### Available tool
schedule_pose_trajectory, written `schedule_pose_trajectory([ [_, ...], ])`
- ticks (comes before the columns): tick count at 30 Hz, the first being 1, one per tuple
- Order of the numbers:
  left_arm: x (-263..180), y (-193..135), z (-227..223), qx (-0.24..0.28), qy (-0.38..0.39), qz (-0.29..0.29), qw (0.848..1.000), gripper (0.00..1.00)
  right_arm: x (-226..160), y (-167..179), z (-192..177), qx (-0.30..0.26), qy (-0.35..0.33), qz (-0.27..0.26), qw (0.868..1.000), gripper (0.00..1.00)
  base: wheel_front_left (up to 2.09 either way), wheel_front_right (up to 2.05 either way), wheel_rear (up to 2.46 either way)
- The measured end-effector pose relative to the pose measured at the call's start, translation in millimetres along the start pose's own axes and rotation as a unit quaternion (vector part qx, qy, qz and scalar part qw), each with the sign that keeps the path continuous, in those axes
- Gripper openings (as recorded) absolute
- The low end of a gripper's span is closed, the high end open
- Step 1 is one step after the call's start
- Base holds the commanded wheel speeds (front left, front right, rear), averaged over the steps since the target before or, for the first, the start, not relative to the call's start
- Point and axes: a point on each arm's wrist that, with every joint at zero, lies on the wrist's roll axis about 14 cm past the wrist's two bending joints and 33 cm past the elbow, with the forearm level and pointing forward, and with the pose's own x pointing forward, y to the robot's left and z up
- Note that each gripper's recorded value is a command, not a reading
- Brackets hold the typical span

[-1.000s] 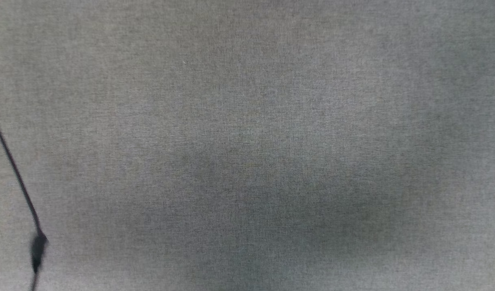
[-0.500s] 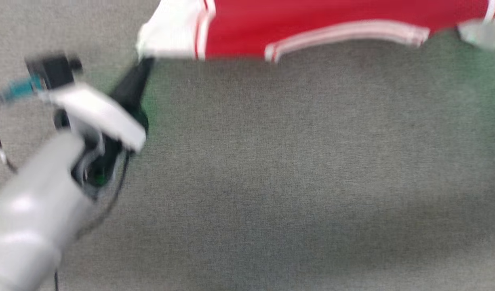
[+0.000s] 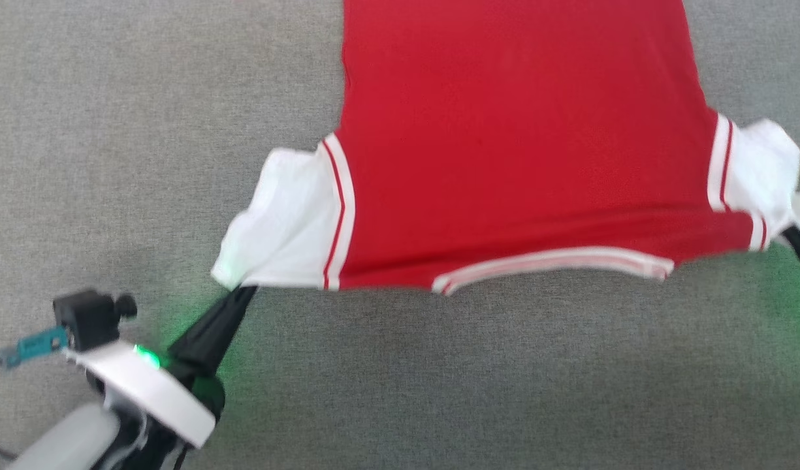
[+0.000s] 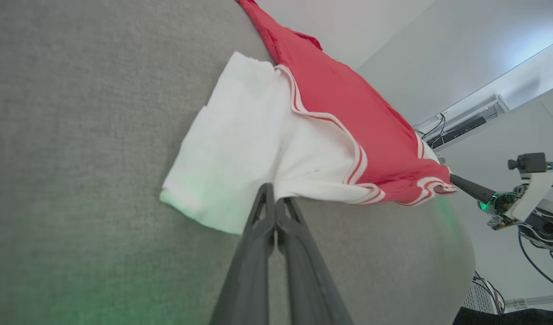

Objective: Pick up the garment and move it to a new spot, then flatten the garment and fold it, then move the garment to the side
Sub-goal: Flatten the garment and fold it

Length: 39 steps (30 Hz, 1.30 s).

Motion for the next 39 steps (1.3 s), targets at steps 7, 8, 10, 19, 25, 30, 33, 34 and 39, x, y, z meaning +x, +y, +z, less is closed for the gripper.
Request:
schedule_pose_trajectory([
  [7,-35.7,-11.9,-28.2,-0.020,0.033,0.008,0.999,0.00,-36.3,-7.5,-34.9,0.009,0.054,-0.002,0.999,0.00,0.00,0.00,0.00],
  [8,-37.8,-12.7,-28.5,-0.022,0.033,0.011,0.999,0.00,-39.0,-7.5,-37.2,0.012,0.056,-0.003,0.998,0.00,0.00,0.00,0.00],
  [10,-39.3,-15.9,-29.3,-0.025,0.033,0.008,0.999,0.00,-41.3,-7.3,-38.6,0.015,0.057,-0.003,0.998,0.00,0.00,0.00,0.00],
  [19,-27.4,-24.2,-37.9,-0.041,0.027,0.002,0.999,0.00,-40.1,-0.1,-44.8,0.015,0.067,0.000,0.998,0.00,0.00,0.00,0.00],
  [25,-14.8,-16.8,-54.2,-0.045,0.044,0.006,0.998,0.00,-27.2,10.7,-61.7,0.014,0.091,0.003,0.996,0.00,0.00,0.00,0.00],
  [30,-10.3,-11.3,-60.2,-0.038,0.052,0.008,0.998,0.00,-20.0,15.5,-65.2,0.006,0.092,0.001,0.996,0.31,0.00,0.00,0.00],
  [33,-9.2,-11.1,-62.4,-0.034,0.054,0.006,0.998,0.00,-18.2,23.0,-61.2,0.000,0.087,0.007,0.996,1.00,0.00,0.00,0.00],
  [34,-9.0,-11.1,-62.5,-0.034,0.053,0.005,0.998,0.00,-18.3,26.8,-58.4,0.000,0.084,0.011,0.996,1.00,0.00,0.00,0.00],
  [39,-10.7,-16.1,-61.5,-0.028,0.052,-0.002,0.998,0.00,-27.6,25.7,-35.7,-0.019,0.070,0.008,0.997,1.00,0.00,0.00,0.00],
])
